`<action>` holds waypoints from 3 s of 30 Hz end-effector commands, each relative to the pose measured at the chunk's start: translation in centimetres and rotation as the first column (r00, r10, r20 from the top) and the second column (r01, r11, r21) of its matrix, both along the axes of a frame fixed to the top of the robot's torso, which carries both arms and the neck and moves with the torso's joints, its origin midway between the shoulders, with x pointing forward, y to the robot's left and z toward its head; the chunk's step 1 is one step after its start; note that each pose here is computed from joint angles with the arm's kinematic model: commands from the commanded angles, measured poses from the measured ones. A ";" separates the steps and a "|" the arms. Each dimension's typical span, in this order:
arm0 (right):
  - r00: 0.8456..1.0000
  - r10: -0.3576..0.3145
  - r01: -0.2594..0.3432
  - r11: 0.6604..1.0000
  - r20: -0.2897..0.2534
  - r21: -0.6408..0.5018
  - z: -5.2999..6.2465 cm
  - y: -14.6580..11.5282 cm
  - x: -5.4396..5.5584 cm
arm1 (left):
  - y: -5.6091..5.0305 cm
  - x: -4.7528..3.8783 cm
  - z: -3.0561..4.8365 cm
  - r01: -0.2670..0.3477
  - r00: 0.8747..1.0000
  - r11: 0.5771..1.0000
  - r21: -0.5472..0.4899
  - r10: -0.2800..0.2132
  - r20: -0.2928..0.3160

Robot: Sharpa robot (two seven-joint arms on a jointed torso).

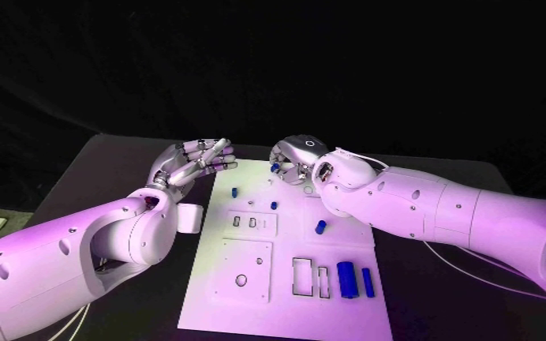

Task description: Assemble the parts on the task board

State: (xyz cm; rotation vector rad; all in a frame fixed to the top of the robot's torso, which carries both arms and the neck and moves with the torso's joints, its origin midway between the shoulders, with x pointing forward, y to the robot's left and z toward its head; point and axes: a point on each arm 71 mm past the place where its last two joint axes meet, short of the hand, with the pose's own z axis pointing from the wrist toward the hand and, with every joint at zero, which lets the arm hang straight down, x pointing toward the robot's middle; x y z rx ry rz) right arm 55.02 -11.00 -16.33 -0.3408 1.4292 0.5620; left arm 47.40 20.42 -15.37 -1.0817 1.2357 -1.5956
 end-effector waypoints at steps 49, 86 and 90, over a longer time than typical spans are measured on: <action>0.926 -0.201 0.238 0.968 -0.320 0.080 0.6 -13.1 -1.7 | 0.3 0.02 0.09 0.012 1.000 1.000 -0.005 -0.012 -0.001; 0.932 -0.194 0.226 0.972 -0.306 0.070 -0.6 -11.7 -1.3 | 0.4 0.05 0.06 0.010 1.000 1.000 -0.004 -0.010 -0.003; 0.942 -0.196 0.223 0.972 -0.270 0.070 -0.4 -11.7 -1.4 | 0.4 0.06 0.05 0.011 1.000 1.000 -0.003 -0.011 -0.005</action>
